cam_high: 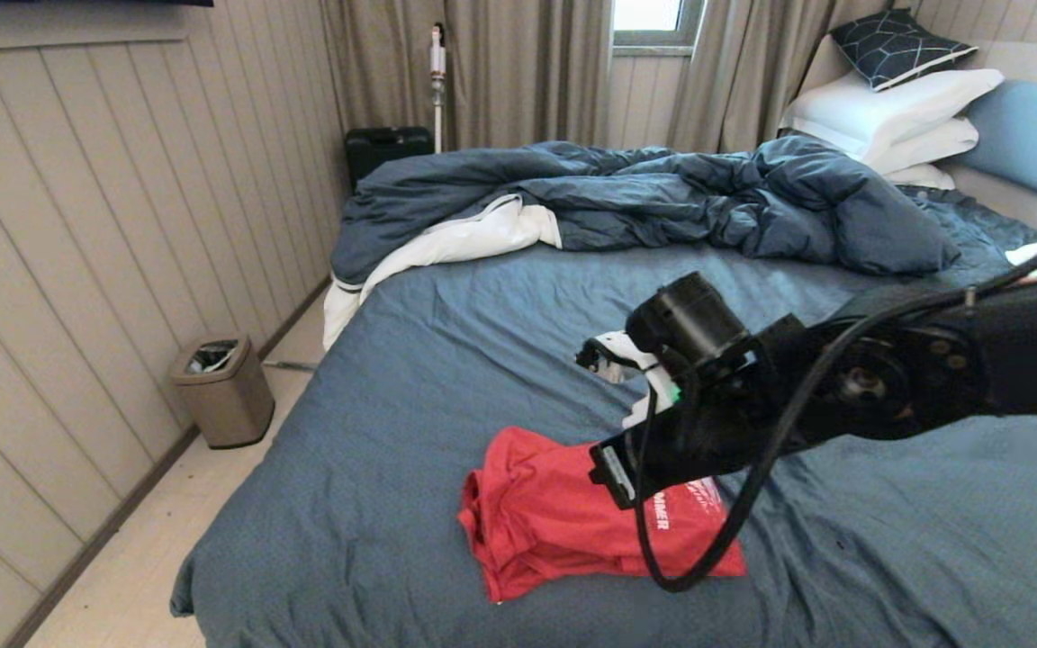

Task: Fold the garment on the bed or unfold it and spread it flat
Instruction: Unford the red T-shirt

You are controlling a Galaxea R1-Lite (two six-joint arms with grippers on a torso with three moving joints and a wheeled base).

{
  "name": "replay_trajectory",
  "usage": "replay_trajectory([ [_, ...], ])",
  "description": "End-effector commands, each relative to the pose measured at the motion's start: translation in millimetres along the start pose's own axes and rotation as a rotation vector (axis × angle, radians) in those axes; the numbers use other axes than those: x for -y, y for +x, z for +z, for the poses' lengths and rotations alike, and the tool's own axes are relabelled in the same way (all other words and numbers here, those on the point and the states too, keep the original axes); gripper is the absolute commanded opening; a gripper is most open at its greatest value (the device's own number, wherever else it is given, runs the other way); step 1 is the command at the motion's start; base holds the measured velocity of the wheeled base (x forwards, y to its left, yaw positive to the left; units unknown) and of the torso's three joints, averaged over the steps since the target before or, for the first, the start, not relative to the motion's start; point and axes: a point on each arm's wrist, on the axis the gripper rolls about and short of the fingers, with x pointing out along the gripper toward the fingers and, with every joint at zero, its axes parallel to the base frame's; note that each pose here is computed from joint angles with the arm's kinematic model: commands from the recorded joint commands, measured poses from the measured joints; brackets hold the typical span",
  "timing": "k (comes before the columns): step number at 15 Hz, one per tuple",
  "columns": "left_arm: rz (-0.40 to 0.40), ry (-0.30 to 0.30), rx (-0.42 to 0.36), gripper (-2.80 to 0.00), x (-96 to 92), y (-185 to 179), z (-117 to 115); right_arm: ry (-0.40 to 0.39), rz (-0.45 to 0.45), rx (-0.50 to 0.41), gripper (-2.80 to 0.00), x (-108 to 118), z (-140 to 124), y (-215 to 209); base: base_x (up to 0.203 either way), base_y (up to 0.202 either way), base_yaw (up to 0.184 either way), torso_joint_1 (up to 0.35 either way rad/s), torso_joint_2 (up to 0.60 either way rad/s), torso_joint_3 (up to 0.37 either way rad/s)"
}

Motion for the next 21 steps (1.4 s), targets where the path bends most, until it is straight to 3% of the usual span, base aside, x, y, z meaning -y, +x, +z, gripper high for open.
replay_trajectory([
  [1,-0.001,-0.001,0.001,-2.8,0.0,0.0,0.1,-0.033,0.014,-0.042,0.0,-14.2,5.1,31.5,0.0,0.0,0.0,0.0,0.0,0.0],
  [6,0.0,-0.001,0.001,-2.8,0.0,0.0,0.1,-0.097,0.039,-0.062,0.0,-47.1,11.9,70.4,0.0,0.0,0.0,0.0,0.0,0.0],
  [9,-0.001,-0.001,0.001,-2.8,0.0,0.0,0.1,-0.127,-0.076,-0.052,0.0,-60.0,16.0,98.0,0.0,0.0,0.0,0.0,0.0,0.0],
  [13,0.0,-0.001,0.001,-2.8,0.0,0.0,0.1,-0.137,-0.142,-0.025,0.0,-65.7,21.5,109.8,0.0,0.0,0.0,0.0,0.0,0.0],
  [18,-0.001,-0.001,0.001,-2.8,0.0,0.0,0.1,-0.137,-0.154,-0.034,0.0,-65.4,20.6,126.5,0.0,0.0,0.0,0.0,0.0,0.0],
  [19,0.001,-0.001,0.001,-2.8,0.0,0.0,0.1,-0.136,-0.156,-0.034,-2.8,-64.3,20.8,126.6,0.0,0.0,0.0,0.0,0.0,0.0],
  [21,-0.001,-0.001,0.001,-2.8,0.0,0.0,0.1,-0.134,-0.163,-0.032,-2.8,-62.1,21.7,122.8,0.0,0.0,0.0,0.0,0.0,0.0],
])
